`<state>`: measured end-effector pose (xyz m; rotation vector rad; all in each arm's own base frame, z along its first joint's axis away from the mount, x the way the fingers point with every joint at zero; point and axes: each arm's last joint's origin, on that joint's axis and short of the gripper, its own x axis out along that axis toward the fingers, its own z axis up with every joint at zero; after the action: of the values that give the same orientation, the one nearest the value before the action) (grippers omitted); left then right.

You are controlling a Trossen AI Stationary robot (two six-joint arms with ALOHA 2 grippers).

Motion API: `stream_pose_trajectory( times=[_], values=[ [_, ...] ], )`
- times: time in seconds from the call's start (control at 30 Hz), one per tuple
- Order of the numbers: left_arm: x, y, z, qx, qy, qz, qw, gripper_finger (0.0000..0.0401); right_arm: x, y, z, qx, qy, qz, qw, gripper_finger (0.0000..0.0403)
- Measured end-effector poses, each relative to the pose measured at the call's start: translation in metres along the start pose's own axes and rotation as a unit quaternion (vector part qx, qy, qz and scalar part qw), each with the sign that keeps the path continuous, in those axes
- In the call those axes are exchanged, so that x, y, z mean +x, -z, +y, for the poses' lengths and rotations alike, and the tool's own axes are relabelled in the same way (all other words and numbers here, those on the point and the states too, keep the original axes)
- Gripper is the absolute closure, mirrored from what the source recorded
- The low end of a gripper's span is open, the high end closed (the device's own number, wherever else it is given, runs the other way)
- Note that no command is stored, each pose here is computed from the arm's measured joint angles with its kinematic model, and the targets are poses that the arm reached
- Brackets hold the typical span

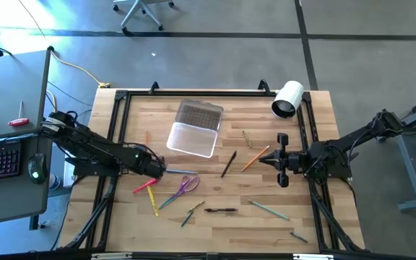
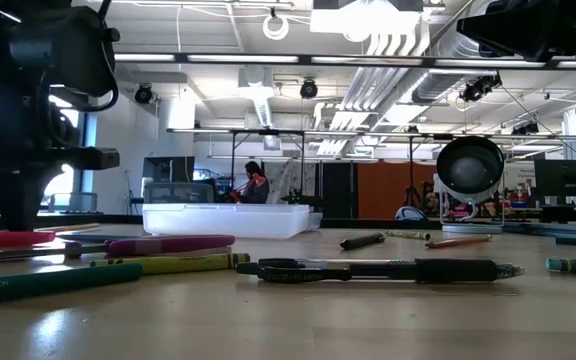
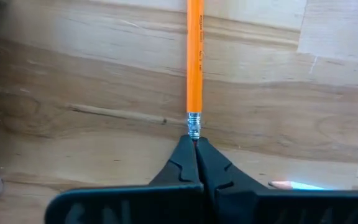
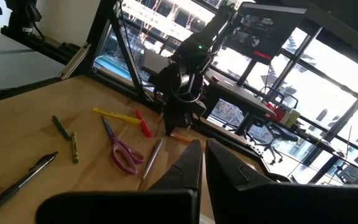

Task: Pick & place school supplies into a supply box
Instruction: Put the orange pencil into the black supply box

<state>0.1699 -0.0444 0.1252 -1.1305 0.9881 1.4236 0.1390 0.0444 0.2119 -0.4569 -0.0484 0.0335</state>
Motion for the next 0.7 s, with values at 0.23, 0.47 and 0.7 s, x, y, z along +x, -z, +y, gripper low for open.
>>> stream_pose_trajectory(
  times=[0.23,0.47,0.7],
  values=[
    [-0.026,-0.002,-0.014,0.057,0.002,-0.038,0.998,0.0392,0.000,0.000,0.000,0.000,0.000,0.000,1.000,0.0402],
    [-0.072,-0.008,-0.028,0.082,-0.006,-0.079,0.993,0.0388,0.000,-0.001,0.000,0.002,0.002,-0.004,1.000,0.0402],
    [-0.123,-0.018,-0.041,0.117,0.033,-0.152,0.981,0.0387,0.000,-0.001,-0.001,0.003,0.003,-0.007,1.000,0.0402]
  ],
)
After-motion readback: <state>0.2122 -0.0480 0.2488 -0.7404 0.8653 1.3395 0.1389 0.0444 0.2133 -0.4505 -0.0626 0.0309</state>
